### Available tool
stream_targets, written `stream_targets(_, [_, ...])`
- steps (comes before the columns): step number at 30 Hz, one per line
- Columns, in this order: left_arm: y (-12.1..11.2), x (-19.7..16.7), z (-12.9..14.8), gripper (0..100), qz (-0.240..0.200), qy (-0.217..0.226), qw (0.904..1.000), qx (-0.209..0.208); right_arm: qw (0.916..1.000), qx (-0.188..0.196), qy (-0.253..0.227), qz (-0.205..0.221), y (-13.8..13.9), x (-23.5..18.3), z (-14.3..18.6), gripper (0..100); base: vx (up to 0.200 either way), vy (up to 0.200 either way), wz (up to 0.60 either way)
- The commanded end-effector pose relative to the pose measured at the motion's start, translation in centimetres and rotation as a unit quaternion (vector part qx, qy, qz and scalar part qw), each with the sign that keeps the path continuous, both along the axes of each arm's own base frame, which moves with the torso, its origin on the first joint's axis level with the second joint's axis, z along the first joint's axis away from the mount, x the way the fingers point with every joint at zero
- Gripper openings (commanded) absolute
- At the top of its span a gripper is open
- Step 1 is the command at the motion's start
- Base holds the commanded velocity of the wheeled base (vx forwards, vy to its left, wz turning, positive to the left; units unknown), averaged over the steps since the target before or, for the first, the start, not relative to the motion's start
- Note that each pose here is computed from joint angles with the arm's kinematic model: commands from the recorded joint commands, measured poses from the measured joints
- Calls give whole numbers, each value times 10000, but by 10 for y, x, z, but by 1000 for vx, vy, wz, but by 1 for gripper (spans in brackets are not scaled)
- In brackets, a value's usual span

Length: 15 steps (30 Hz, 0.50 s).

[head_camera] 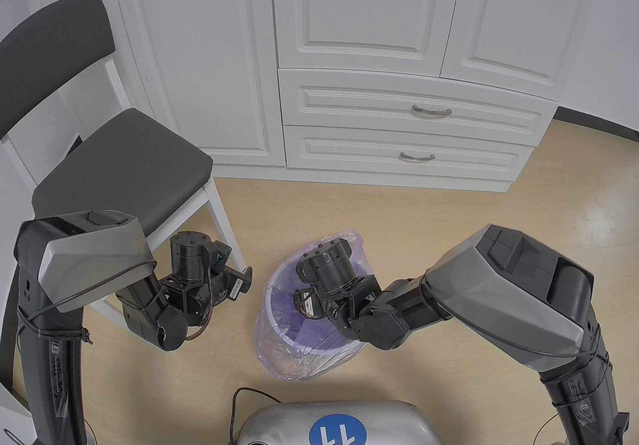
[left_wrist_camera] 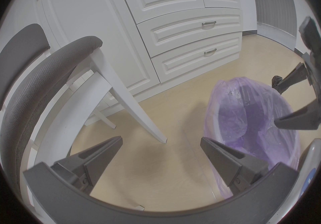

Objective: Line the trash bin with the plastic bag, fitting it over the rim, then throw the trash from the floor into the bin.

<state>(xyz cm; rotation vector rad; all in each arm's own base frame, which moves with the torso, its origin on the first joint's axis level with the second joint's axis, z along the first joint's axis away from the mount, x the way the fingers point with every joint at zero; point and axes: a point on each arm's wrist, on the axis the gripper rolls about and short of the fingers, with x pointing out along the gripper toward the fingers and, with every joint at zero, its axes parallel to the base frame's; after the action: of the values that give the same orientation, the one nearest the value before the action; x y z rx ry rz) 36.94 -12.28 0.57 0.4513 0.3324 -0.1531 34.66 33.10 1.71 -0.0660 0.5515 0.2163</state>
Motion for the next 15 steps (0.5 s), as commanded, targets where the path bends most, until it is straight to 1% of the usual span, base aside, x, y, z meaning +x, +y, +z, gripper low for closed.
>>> stream_targets(1, [0,1,-3,100,16,22,10000,20,9992,-369,44,-122,-3,2,-6,100,0,0,0])
stream_targets(3, [0,1,-3,100,21,21,10000,30,9946,-981,-146,-288,-13,8,-7,100,0,0,0])
stream_targets(5, [1,1,-3,100,35,12,10000,33,9902,-1316,-272,-390,-16,11,-8,100,0,0,0])
stream_targets(7, [0,1,-2,100,35,-3,10000,28,9872,-1504,-336,-416,-16,10,-7,100,0,0,0])
stream_targets(10, [1,2,-1,100,43,-10,10000,25,9792,-1990,-383,-98,-12,7,-8,100,0,0,0])
stream_targets(11, [1,2,-1,100,43,-10,10000,25,9792,-1990,-383,-98,-12,7,-8,100,0,0,0])
stream_targets(12, [0,1,-1,100,27,-3,10000,28,9701,-2387,-410,128,-11,7,-11,100,0,0,0])
stream_targets(14, [-1,0,-2,100,9,11,10000,40,9616,-2688,-464,293,-9,11,-13,100,0,0,0])
stream_targets(15, [-1,-1,-2,100,2,11,10000,40,9592,-2759,-527,314,-6,14,-13,100,0,0,0])
